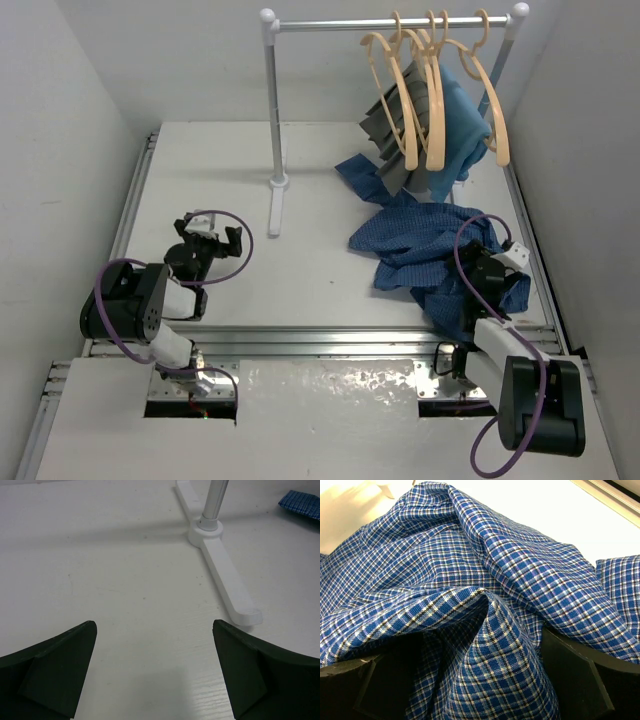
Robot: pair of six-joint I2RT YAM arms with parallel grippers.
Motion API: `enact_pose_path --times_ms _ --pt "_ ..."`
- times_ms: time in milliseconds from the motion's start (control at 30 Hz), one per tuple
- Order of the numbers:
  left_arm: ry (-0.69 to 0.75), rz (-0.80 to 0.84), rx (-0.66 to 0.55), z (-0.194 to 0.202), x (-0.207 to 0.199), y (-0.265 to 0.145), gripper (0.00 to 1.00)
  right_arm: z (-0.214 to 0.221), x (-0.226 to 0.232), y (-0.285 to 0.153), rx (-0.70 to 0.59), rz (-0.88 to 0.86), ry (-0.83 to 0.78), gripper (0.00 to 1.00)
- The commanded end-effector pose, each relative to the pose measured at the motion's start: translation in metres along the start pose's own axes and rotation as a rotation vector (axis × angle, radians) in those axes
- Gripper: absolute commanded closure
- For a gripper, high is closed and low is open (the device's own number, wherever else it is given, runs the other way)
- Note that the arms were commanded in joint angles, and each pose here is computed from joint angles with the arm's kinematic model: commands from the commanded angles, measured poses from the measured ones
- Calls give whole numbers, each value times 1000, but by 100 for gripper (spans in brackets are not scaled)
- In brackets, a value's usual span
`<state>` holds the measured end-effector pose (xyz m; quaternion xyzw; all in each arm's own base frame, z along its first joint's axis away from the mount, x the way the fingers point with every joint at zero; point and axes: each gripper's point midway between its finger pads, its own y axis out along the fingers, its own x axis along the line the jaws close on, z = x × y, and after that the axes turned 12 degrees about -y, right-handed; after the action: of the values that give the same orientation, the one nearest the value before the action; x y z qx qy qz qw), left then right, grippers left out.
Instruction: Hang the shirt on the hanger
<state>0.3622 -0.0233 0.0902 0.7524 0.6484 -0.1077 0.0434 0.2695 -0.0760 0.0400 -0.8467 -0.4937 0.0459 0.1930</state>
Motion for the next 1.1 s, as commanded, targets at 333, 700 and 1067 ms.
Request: enact_pose_path --times_ms 333,700,1067 --pt "59 221 95 -65 -43 40 1 38 -2 -13 98 -52 -85 64" --pt "117 422 250 -108 -90 13 13 -22 74 -58 23 -448 -222 100" --pt "258 512 286 -131 -121 -34 12 -12 235 -195 -61 -1253 -731 100"
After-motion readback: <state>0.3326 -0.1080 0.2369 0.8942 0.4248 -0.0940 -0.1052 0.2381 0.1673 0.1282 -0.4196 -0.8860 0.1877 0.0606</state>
